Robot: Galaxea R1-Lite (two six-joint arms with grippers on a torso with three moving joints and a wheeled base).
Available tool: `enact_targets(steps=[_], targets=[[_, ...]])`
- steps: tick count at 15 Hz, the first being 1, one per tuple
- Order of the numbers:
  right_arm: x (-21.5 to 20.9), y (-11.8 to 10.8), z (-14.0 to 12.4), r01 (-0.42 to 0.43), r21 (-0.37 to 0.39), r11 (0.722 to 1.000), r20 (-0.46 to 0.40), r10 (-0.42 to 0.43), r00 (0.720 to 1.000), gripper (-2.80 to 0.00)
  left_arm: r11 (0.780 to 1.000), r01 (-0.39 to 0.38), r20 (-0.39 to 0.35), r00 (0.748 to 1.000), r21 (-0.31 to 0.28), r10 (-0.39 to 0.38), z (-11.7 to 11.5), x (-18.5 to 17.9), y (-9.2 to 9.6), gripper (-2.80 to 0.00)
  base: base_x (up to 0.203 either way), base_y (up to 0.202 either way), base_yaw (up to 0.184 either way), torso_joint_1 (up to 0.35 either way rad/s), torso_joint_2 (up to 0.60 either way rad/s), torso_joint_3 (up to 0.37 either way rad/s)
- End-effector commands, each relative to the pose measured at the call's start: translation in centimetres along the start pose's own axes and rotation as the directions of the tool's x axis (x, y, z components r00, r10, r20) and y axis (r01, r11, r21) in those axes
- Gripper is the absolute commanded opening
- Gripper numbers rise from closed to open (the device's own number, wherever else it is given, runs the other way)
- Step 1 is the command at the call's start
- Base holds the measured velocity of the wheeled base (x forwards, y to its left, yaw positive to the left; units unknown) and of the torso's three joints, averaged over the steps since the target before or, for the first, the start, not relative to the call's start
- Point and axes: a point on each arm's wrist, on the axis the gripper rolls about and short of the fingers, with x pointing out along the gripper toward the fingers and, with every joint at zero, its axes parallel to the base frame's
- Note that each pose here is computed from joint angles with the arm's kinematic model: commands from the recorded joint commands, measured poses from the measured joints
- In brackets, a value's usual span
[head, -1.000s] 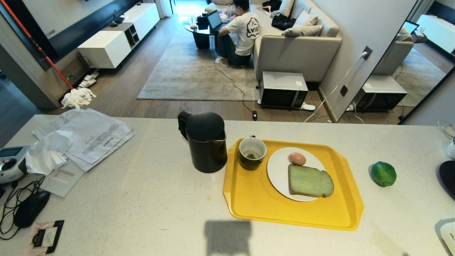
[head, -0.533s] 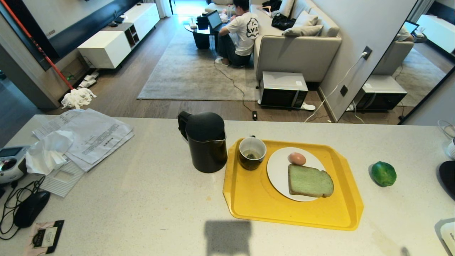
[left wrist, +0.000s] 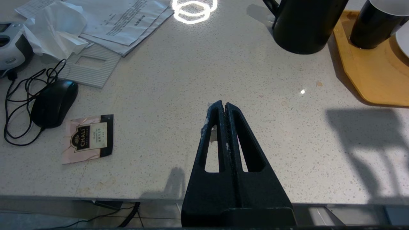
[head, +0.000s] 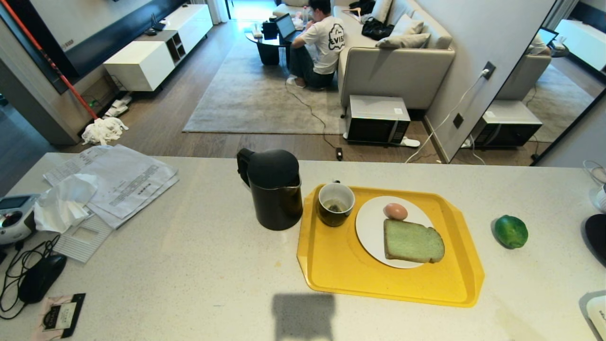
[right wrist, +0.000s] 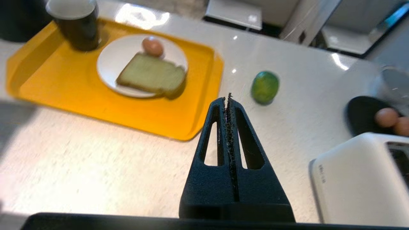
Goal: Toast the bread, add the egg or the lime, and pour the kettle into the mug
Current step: Pick up the kettle
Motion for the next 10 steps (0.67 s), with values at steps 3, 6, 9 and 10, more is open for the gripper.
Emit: enact_targets(steps=[3,6,9,10], targets=[[-0.05,0.27,-1.11,-0.065,0.008,0.998,-0.11,0.066,0.992,-2.8,1.0,-0.001,0.001,1.0,0.0,0.001,0.0,-0.01,0.0,-2.8,0.0,0.0,0.0,0.0,0.0,0.0],[-0.09,0.25,-1.04,-0.052,0.096,0.994,-0.114,0.063,0.991,-2.8,1.0,0.0,0.001,1.0,0.0,0.0,0.0,-0.01,0.0,-2.8,0.0,0.0,0.0,0.0,0.0,0.0],[-0.09,0.19,-1.03,-0.024,0.141,0.99,-0.116,0.041,0.992,-2.8,1.0,-0.001,0.001,1.0,0.0,0.001,0.0,-0.01,0.0,-2.8,0.0,0.0,0.0,0.0,0.0,0.0],[-0.09,0.19,-1.03,-0.024,0.141,0.99,-0.116,0.041,0.992,-2.8,1.0,0.001,0.001,1.0,0.0,-0.001,0.0,-0.01,0.0,-2.8,0.0,0.0,0.0,0.0,0.0,0.0]])
